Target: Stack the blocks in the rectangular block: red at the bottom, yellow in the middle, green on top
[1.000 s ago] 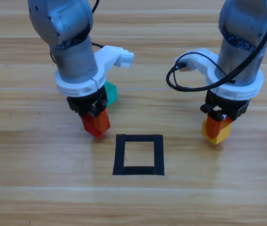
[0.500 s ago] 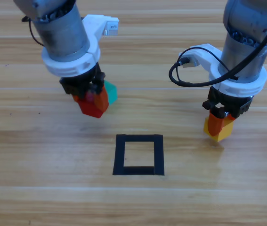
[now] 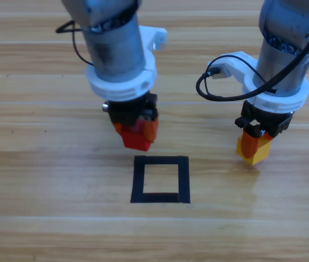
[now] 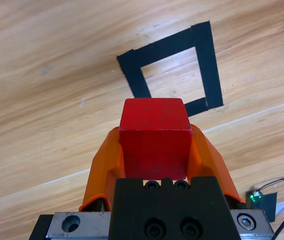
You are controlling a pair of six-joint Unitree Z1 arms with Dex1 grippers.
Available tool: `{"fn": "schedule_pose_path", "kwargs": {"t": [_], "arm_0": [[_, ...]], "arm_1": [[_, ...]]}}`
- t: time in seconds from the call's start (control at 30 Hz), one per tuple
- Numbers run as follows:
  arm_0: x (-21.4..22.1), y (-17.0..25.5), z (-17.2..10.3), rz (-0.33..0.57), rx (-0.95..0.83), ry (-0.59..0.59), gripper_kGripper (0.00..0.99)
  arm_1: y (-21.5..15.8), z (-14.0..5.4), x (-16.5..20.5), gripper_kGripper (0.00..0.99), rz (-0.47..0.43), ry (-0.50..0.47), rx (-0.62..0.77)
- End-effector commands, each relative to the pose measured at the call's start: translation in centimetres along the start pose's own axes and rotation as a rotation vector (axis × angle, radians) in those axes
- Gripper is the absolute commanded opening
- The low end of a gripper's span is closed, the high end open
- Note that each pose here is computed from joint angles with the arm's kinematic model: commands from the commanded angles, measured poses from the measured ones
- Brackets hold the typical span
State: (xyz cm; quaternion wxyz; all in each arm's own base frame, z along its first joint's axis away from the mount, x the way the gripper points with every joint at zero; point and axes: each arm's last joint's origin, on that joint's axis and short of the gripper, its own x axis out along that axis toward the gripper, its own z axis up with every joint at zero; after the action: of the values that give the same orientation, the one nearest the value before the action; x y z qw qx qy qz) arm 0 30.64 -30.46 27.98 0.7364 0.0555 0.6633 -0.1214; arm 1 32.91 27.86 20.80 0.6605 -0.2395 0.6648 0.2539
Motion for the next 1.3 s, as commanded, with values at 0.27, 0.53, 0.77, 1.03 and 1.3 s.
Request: {"fn": "schedule_pose_path", "kwargs": {"t": [0.27, 0.53, 0.77, 1.03, 1.3], "arm_0": [[6.4, -3.9, 0.1, 0.095, -0.022, 0.107, 0.000], [8.5, -4.7, 0.0, 0.119, -0.078, 0.131, 0.000], [8.4, -5.8, 0.1, 0.105, -0.143, 0.110, 0.000], [8.4, -6.8, -0.3, 0.104, -0.193, 0.098, 0.000], [9.1, -6.8, -0.5, 0.121, -0.202, 0.111, 0.000]], "arm_1": [[-1.3, -1.0, -0.9, 0.015, 0.002, 0.008, 0.033], [-1.4, -1.1, -0.6, 0.015, 0.016, 0.015, 0.034], [-1.4, -1.1, -0.5, 0.015, 0.024, 0.020, 0.034], [-1.3, -1.1, -0.5, 0.015, 0.029, 0.021, 0.032], [-1.3, -1.1, -0.3, 0.015, 0.036, 0.025, 0.031]]}}
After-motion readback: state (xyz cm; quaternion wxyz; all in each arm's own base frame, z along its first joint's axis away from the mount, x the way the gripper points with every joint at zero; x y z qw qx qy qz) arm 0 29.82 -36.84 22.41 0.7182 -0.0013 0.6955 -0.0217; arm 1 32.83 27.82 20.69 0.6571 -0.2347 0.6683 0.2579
